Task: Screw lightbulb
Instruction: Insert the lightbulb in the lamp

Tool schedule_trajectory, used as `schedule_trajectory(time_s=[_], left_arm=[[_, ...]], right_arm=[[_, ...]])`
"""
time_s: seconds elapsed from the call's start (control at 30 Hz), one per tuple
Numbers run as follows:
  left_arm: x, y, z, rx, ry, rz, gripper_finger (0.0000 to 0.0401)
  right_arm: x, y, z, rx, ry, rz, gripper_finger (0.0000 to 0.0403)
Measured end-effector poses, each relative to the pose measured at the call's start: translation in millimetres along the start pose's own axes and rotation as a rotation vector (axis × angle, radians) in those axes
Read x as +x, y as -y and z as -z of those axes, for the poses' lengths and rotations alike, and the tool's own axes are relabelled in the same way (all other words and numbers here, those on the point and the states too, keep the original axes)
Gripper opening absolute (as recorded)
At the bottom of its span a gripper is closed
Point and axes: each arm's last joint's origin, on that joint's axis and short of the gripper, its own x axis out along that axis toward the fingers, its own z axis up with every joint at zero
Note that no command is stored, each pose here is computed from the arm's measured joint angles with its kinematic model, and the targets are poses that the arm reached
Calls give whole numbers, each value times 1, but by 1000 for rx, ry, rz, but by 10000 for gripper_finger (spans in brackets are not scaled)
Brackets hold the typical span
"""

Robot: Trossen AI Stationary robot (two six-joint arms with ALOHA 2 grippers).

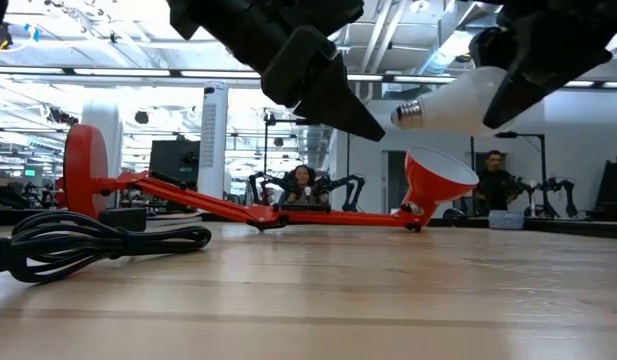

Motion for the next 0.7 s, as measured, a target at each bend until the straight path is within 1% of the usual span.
schedule_trajectory(time_s=[0.2, 0.3, 0.47, 0.57, 0.7], left_arm=[[-1, 0, -1, -4, 0, -50, 223], [-1, 0, -2, -12, 10, -59, 223], [-1, 2, -9, -30, 94, 18, 228], [-1, 5, -12, -20, 129, 25, 229], [-1, 7, -12, -5, 124, 33, 230]], right_arm=[[0, 0, 0, 0, -3, -2, 297], [0, 0, 0, 2, -4, -7, 297], [0, -1, -1, 7, 5, -11, 297], [0, 0, -1, 10, 8, -12, 297], [0, 0, -2, 12, 13, -10, 297]])
